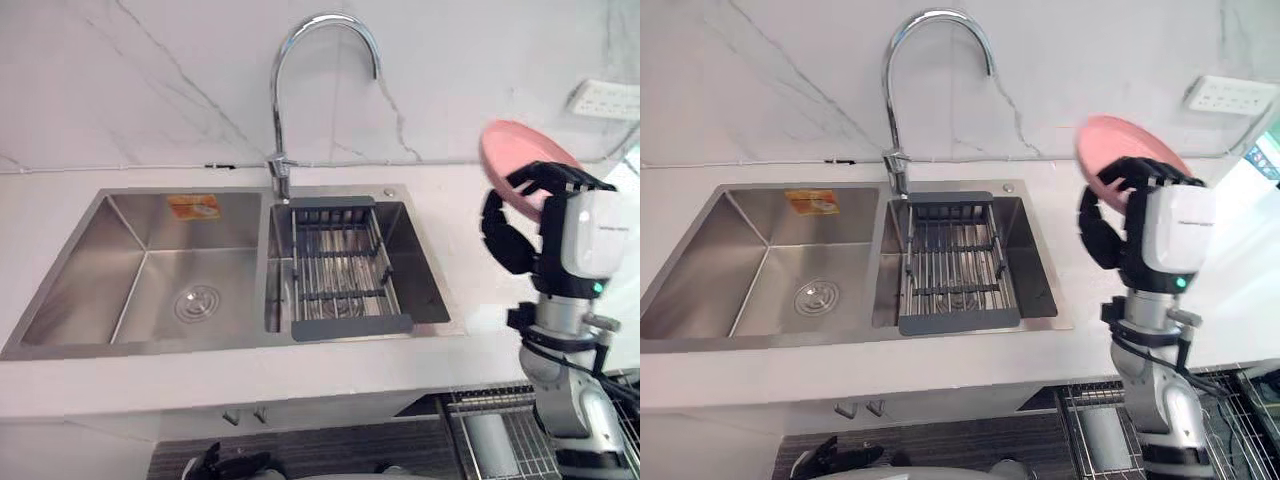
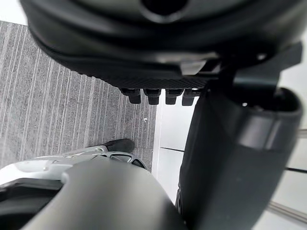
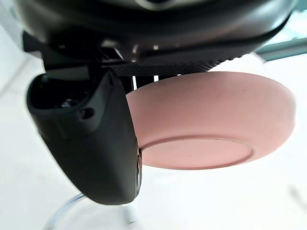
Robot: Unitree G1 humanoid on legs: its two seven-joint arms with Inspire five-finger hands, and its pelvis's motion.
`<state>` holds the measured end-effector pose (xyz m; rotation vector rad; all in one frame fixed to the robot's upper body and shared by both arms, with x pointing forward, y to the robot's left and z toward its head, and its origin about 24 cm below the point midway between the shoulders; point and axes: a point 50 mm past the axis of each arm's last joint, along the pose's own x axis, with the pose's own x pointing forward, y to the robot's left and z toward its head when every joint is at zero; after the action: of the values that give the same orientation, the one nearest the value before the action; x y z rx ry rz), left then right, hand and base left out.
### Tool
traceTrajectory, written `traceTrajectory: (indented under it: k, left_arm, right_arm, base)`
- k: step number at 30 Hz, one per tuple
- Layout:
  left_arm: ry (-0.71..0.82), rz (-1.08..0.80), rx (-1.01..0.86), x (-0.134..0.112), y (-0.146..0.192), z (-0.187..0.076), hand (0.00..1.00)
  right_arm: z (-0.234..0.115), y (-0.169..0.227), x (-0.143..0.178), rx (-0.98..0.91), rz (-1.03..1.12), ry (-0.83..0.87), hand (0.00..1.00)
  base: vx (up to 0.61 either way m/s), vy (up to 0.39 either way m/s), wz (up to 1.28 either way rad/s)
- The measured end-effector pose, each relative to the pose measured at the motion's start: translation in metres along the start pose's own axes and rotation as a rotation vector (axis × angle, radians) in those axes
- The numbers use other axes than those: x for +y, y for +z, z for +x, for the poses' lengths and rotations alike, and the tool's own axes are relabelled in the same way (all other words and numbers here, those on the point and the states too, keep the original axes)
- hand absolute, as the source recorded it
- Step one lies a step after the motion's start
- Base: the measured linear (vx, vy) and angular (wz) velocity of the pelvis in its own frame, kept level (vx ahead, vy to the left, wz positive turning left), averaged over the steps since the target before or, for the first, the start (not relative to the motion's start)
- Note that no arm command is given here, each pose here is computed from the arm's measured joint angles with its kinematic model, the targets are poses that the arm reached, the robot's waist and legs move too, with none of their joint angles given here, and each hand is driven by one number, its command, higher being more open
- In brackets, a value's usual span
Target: Walk over to the sink, pick up the cup, carry it to the dishwasher, place the cup inside the dishwasher, then close the dishwasher door
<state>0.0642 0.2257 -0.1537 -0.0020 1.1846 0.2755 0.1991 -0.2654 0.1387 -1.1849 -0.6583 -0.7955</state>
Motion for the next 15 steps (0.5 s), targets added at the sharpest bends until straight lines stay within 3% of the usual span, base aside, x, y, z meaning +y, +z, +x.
traceTrajectory:
  k: [11,15]
  left_arm:
    - [0.068,-0.058,0.131,0.013,-0.005,0.001,1.0]
    - [0.111,-0.117,0.198,0.014,-0.001,0.005,1.0]
  right_arm:
    - [-0.048,-0.05,-0.04,0.258,-0.253,-0.174,0.0]
    - [-0.068,-0.054,-0.034,0.348,-0.265,-0.186,0.0]
  base:
    - [-0.02,0.025,-0.68]
    - [0.0,-0.05,-0.47]
